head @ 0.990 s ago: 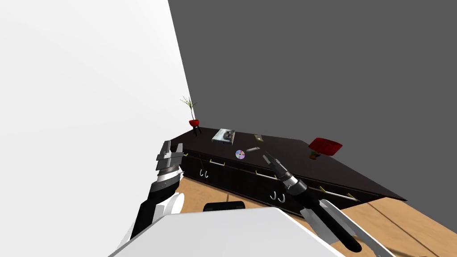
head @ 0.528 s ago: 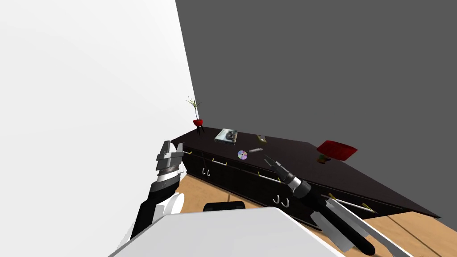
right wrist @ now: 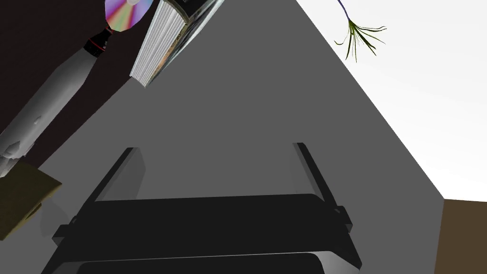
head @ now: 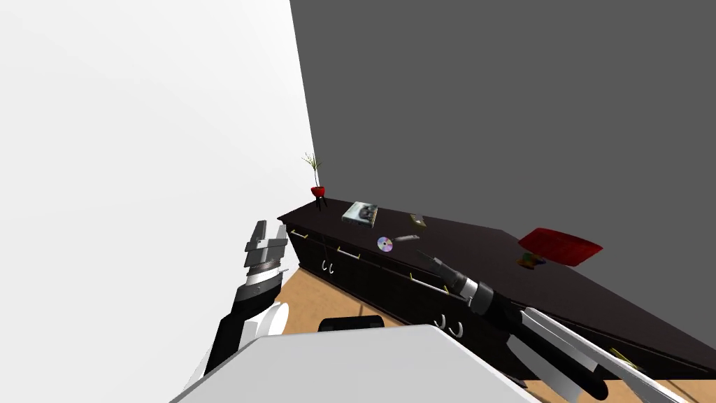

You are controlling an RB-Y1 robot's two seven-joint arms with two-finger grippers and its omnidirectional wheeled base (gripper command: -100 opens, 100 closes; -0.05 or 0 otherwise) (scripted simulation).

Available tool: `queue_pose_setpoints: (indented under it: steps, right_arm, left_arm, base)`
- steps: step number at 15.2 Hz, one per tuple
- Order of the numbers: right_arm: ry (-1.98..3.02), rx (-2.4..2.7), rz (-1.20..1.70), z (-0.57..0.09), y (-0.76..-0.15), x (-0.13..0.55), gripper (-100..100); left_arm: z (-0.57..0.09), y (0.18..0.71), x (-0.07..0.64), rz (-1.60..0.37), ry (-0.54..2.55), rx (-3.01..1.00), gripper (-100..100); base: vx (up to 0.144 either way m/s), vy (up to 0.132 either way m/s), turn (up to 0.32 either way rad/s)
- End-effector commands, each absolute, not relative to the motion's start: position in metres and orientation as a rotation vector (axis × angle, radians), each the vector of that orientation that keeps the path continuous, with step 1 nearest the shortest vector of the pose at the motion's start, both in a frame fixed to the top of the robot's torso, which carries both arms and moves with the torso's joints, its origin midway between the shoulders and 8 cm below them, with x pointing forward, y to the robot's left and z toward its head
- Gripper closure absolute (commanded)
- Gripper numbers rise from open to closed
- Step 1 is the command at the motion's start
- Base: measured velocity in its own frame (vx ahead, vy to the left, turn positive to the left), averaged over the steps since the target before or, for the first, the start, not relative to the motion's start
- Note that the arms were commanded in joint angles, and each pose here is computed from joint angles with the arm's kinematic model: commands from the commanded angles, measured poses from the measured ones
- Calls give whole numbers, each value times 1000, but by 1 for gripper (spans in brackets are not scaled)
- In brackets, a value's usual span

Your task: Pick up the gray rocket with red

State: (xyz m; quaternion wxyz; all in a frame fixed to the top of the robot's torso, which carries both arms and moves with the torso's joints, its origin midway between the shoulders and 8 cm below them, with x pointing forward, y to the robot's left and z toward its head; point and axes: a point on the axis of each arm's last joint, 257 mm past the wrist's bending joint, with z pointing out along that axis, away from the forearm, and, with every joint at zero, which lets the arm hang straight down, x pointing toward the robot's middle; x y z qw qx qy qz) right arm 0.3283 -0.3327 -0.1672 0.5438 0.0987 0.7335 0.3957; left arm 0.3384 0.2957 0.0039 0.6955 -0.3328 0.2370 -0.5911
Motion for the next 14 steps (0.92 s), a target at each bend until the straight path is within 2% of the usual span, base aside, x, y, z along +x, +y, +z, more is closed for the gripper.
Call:
queue_pose_setpoints:
  steps: [1, 3, 14]
  right_arm:
    - [1801, 206, 903, -177, -342, 323, -100]
    - [1819, 180, 898, -176, -341, 323, -100]
    - [2084, 6, 728, -212, -382, 307, -100]
  left_arm:
    - [4, 296, 338, -1319, 529, -743, 0]
    - [4, 296, 338, -1319, 529, -743, 0]
    - [4, 296, 338, -1319, 529, -743, 0]
  base:
    - [-15, -5, 260]
    - [-10, -8, 27]
    - [-13, -10, 148]
